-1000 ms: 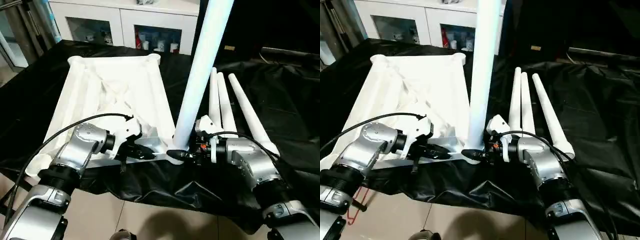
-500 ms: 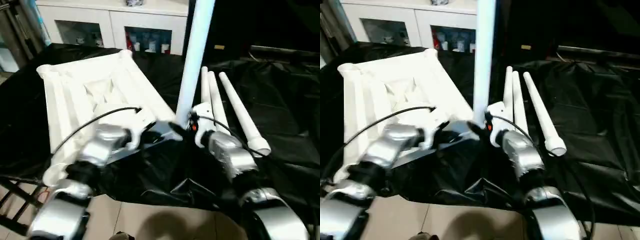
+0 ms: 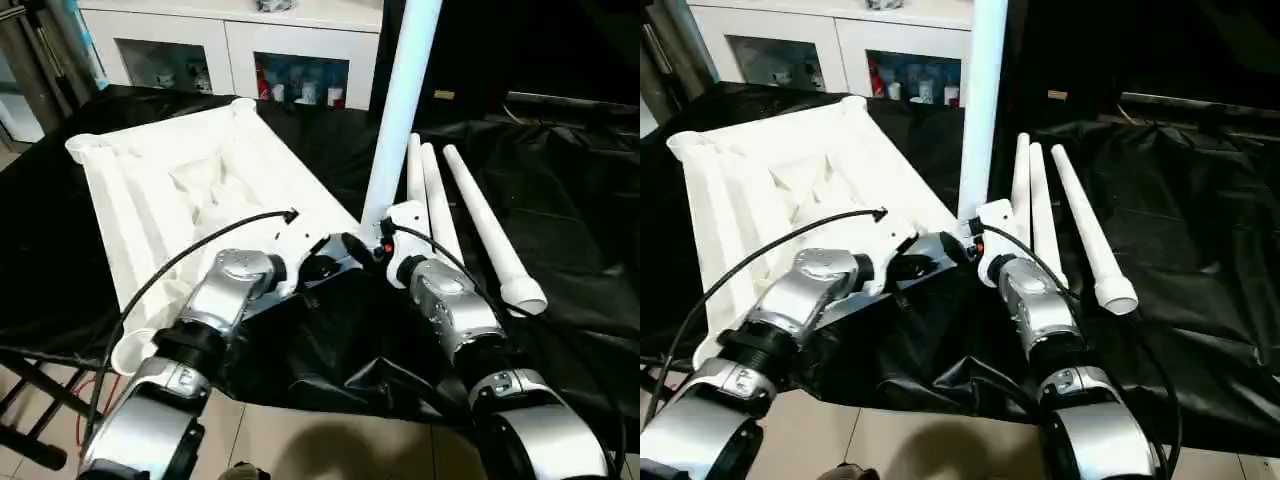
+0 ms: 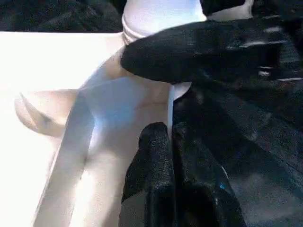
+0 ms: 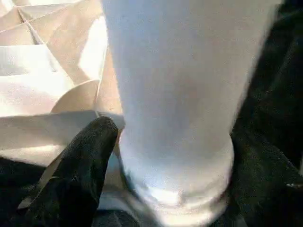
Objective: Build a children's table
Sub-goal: Rotate leg to tighten
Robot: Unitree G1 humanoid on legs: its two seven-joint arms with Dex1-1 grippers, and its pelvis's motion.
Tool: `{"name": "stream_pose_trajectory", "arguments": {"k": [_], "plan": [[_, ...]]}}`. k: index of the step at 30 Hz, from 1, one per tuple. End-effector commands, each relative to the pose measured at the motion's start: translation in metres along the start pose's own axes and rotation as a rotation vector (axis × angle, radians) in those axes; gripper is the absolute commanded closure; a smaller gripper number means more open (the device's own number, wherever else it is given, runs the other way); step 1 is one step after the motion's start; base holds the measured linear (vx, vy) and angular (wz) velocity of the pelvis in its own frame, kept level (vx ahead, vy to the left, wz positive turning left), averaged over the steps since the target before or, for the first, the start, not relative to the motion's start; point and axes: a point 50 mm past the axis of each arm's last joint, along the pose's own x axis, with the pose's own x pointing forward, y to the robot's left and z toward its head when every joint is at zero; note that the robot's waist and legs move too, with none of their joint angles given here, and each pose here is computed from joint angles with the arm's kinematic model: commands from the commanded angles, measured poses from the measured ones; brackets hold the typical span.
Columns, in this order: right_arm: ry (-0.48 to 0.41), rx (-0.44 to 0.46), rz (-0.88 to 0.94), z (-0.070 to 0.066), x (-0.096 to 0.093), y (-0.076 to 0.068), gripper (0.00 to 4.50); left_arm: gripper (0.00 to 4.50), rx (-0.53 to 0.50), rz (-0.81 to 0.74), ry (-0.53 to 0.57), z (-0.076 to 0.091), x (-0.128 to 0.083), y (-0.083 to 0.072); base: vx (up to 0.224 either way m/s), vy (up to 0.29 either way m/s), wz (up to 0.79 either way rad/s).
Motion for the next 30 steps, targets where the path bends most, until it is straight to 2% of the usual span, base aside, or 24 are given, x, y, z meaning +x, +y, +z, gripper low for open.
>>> {"name": "stream_pose_trajectory", "arguments": {"k": [1, 6, 7, 11, 12, 14, 16, 17, 19, 24, 26, 27, 30], "plan": [[-0.023, -0.027, 0.056, 0.005, 0.0, 0.01, 0.86, 4.5, 0.045, 0.077, -0.142, 0.032, 0.004, 0.004, 0.0, 0.0, 0.0], [-0.079, -0.088, 0.027, 0.02, -0.014, -0.001, 0.86, 4.5, 0.025, 0.199, -0.223, 0.044, 0.002, 0.015, 0.0, 0.0, 0.0], [-0.086, -0.095, 0.029, 0.022, -0.016, -0.001, 0.8, 4.22, 0.029, 0.206, -0.229, 0.045, 0.001, 0.016, 0.0, 0.0, 0.0], [-0.099, -0.115, 0.085, 0.03, -0.027, 0.004, 0.78, 3.83, 0.061, 0.229, -0.235, 0.044, -0.007, 0.022, 0.0, 0.0, 0.0], [-0.089, -0.113, 0.116, 0.03, -0.03, 0.007, 0.78, 3.73, 0.078, 0.285, -0.226, 0.043, -0.014, 0.03, 0.0, 0.0, 0.0], [-0.083, -0.112, 0.136, 0.031, -0.033, 0.009, 0.78, 3.57, 0.089, 0.323, -0.22, 0.042, -0.019, 0.035, 0.0, 0.0, 0.0], [-0.056, -0.119, 0.166, 0.028, -0.035, 0.012, 0.78, 3.57, 0.099, 0.382, -0.196, 0.039, -0.03, 0.045, 0.0, 0.0, 0.0], [-0.014, -0.132, 0.204, 0.023, -0.037, 0.017, 0.78, 3.57, 0.123, 0.422, -0.154, 0.034, -0.044, 0.056, 0.0, 0.0, 0.0], [0.022, -0.137, 0.224, 0.017, -0.037, 0.021, 0.78, 3.57, 0.162, 0.436, -0.106, 0.029, -0.057, 0.061, 0.0, 0.0, 0.0], [0.091, -0.131, 0.223, 0.009, -0.034, 0.025, 0.78, 3.57, 0.248, 0.492, 0.06, 0.017, -0.093, 0.07, 0.0, 0.0, 0.0], [0.118, -0.123, 0.225, 0.006, -0.033, 0.027, 0.78, 3.57, 0.3, 0.526, 0.162, 0.012, -0.11, 0.074, 0.0, 0.0, 0.0], [0.118, -0.123, 0.225, 0.006, -0.033, 0.027, 0.78, 3.57, 0.3, 0.526, 0.162, 0.012, -0.11, 0.074, 0.0, 0.0, 0.0], [0.151, -0.125, 0.25, 0.003, -0.029, 0.031, 0.78, 3.57, 0.35, 0.585, 0.3, 0.006, -0.133, 0.077, 0.0, 0.0, 0.0]]}}
